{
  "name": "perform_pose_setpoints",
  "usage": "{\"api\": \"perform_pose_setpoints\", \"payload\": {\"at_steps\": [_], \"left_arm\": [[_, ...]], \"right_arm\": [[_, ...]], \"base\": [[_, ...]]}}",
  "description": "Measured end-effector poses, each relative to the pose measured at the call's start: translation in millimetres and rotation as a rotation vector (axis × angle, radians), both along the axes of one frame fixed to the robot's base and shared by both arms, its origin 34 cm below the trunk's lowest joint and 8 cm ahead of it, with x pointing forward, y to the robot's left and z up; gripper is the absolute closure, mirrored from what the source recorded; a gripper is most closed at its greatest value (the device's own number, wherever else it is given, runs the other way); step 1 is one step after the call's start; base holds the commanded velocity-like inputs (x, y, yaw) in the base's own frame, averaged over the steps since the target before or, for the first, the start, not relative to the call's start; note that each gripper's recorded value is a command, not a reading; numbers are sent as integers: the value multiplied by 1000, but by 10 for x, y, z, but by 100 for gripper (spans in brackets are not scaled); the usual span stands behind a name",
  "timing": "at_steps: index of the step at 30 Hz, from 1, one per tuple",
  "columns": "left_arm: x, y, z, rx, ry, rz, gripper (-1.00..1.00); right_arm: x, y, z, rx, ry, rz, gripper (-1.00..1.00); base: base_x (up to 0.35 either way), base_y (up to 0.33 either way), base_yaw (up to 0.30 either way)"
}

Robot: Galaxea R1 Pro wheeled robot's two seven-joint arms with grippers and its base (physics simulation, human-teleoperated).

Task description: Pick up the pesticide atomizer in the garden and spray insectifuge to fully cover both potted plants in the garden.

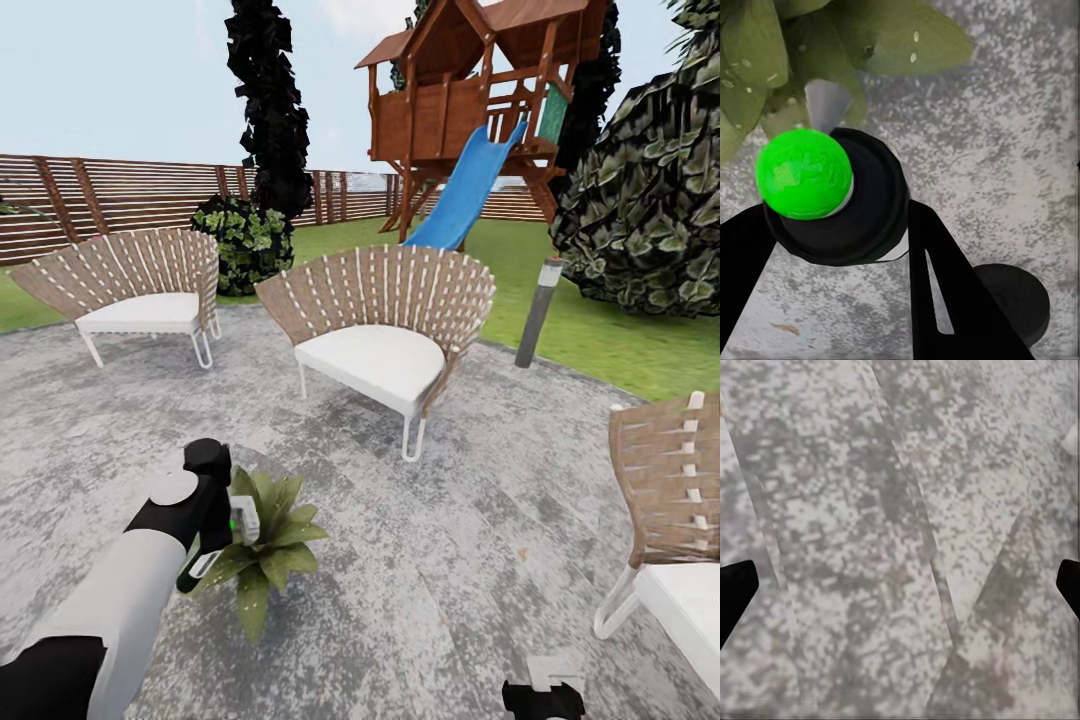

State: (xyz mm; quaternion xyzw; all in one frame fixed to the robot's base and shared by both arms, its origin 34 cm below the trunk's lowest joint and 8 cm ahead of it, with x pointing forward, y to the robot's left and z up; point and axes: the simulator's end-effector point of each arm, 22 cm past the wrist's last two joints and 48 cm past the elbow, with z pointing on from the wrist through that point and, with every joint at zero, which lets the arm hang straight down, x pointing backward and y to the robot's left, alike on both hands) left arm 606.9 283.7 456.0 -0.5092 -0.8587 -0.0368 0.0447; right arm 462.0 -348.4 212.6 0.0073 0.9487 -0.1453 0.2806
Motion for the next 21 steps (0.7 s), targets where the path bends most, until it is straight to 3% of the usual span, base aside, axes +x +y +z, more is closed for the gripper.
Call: {"api": "perform_pose_setpoints", "payload": {"at_steps": [7,11,16,19,21], "left_arm": [[-20,163,-4,17,3,19,100],[10,81,18,6,-7,34,100],[55,-222,45,-21,-23,87,100],[48,-206,38,-16,-23,101,100],[35,-79,31,1,-22,116,100]], "right_arm": [[0,1,1,0,0,0,-100],[1,0,1,0,0,0,-100],[0,-6,2,-1,0,-1,-100],[0,-10,2,-2,0,1,-100],[-4,-24,2,-4,1,2,-100]], "base": [[-8,-4,16],[0,0,206],[0,0,112],[0,0,13],[0,0,2]]}}
